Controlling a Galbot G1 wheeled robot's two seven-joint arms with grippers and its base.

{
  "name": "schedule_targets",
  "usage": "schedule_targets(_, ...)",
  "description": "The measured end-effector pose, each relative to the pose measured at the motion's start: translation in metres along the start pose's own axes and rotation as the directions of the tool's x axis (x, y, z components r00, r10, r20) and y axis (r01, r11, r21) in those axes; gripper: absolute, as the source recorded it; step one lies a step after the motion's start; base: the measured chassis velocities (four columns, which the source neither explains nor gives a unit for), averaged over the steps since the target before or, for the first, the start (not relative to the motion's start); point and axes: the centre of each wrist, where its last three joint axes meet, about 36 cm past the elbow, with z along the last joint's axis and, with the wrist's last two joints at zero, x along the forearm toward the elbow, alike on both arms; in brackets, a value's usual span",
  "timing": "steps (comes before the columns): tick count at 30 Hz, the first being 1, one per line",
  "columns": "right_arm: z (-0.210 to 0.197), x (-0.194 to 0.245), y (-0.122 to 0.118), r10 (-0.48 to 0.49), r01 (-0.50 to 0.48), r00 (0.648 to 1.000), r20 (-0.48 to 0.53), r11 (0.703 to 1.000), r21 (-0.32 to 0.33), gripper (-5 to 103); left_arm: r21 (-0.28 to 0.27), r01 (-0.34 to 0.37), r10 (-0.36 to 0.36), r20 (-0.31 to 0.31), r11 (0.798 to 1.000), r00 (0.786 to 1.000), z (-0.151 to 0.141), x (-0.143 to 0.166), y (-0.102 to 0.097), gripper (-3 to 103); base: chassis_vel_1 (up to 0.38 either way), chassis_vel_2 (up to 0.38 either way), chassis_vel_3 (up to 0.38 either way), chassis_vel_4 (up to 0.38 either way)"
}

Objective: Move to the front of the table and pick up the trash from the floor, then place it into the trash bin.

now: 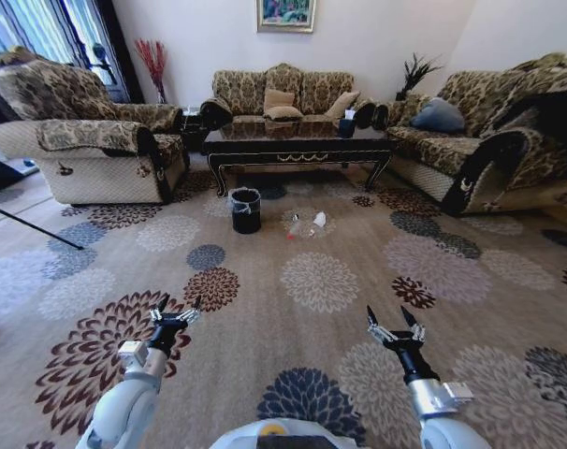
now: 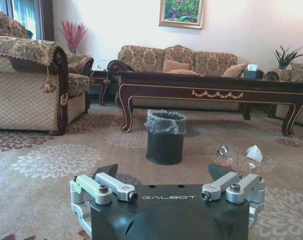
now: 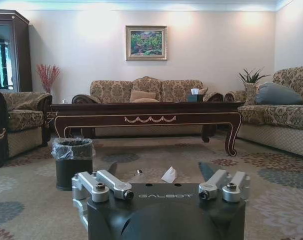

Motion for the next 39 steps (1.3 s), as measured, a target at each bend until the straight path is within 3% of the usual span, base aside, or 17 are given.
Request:
schedule_targets(2,0.000,0.000,0.000,-0.001,0.001,1.000,-0.002,1.000,0.001,90,0.001,0.000,0.000,0.001,1.000,1.000,0.000,0.000,0.000,100,0.000,0.000,0.000,0.000)
schedule_targets(4,-0.003,0.001,0.000,-0.010,0.010,1.000,-0.004,1.000,-0.002,99,0.003,-0.002,0.002,0.006,1.000,1.000,-0.001,0.000,-0.002,100,-0.052,0.066,0.044,-0.056)
schedule_targets(6,-0.007,0.001,0.000,-0.019,0.019,1.000,0.003,1.000,-0.001,100,-0.001,-0.005,0.005,0.008,1.000,1.000,-0.001,-0.001,-0.002,100,-0.093,0.094,0.102,-0.099)
schedule_targets(22,-0.002,0.000,-0.001,-0.018,0.018,1.000,-0.002,1.000,0.005,100,-0.018,-0.020,0.020,0.009,1.000,1.000,-0.003,-0.005,-0.004,100,-0.171,0.185,0.181,-0.174)
schedule_targets(39,0.004,0.001,0.003,-0.028,0.028,0.999,-0.015,1.000,0.005,100,-0.017,0.012,-0.012,0.011,1.000,1.000,-0.005,-0.007,0.001,100,-0.178,0.175,0.174,-0.182)
